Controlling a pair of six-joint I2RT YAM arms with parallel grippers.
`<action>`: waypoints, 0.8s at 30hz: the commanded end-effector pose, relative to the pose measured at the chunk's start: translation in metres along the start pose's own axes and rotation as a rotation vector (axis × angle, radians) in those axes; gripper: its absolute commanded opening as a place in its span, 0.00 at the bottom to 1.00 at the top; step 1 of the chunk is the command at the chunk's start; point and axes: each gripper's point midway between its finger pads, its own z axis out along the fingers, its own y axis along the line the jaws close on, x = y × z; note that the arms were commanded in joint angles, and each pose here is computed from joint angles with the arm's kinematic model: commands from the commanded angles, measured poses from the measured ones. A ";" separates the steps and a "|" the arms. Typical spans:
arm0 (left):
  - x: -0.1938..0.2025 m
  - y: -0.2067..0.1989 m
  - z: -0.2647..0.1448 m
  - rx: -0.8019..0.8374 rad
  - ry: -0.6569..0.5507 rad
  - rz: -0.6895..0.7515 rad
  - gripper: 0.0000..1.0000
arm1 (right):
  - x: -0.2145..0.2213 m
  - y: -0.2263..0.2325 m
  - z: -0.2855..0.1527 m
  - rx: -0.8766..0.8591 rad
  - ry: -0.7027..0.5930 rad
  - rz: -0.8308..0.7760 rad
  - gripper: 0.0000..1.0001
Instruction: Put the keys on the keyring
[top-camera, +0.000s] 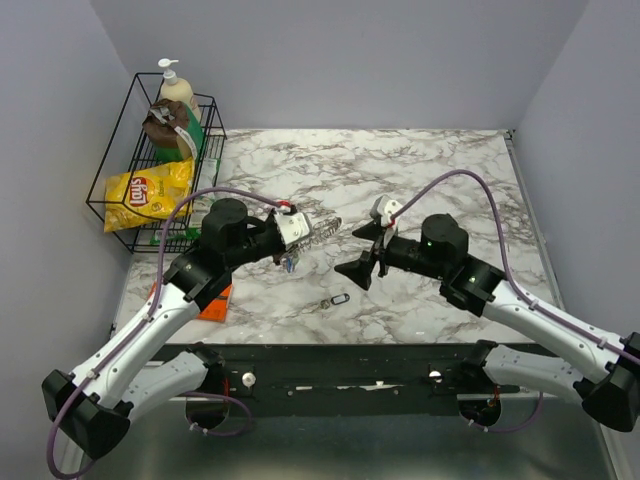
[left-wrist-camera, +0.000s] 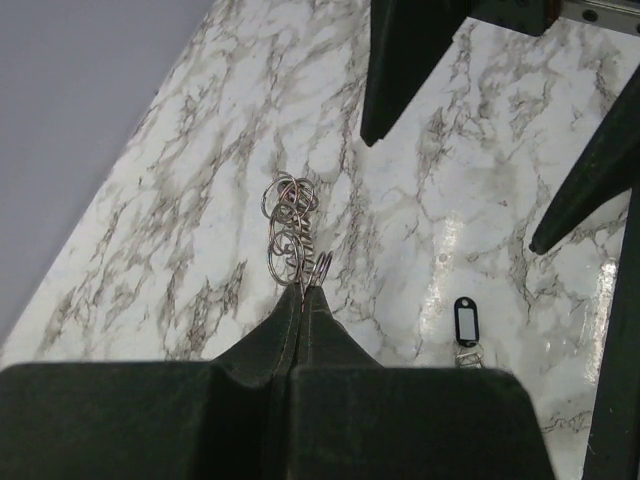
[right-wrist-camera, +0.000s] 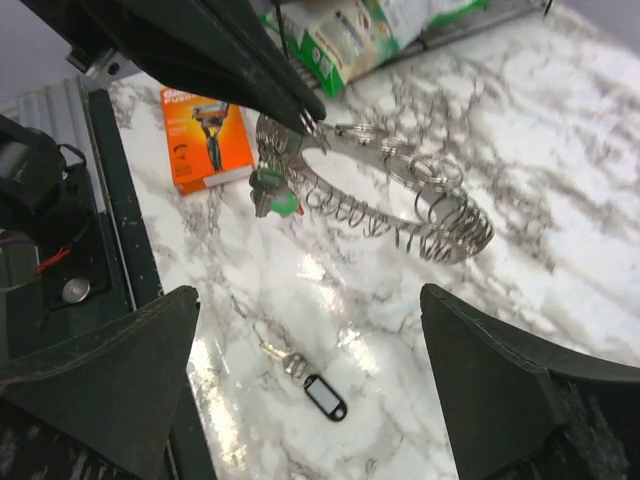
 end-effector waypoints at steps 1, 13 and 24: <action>0.020 0.029 0.000 -0.133 0.081 -0.087 0.00 | 0.037 -0.005 0.004 0.074 0.157 0.189 1.00; 0.072 0.090 -0.040 -0.405 0.128 -0.342 0.00 | 0.118 0.031 0.022 0.012 0.471 0.646 0.97; 0.080 0.088 -0.042 -0.427 0.060 -0.401 0.00 | 0.166 0.050 0.031 0.116 0.627 1.074 0.67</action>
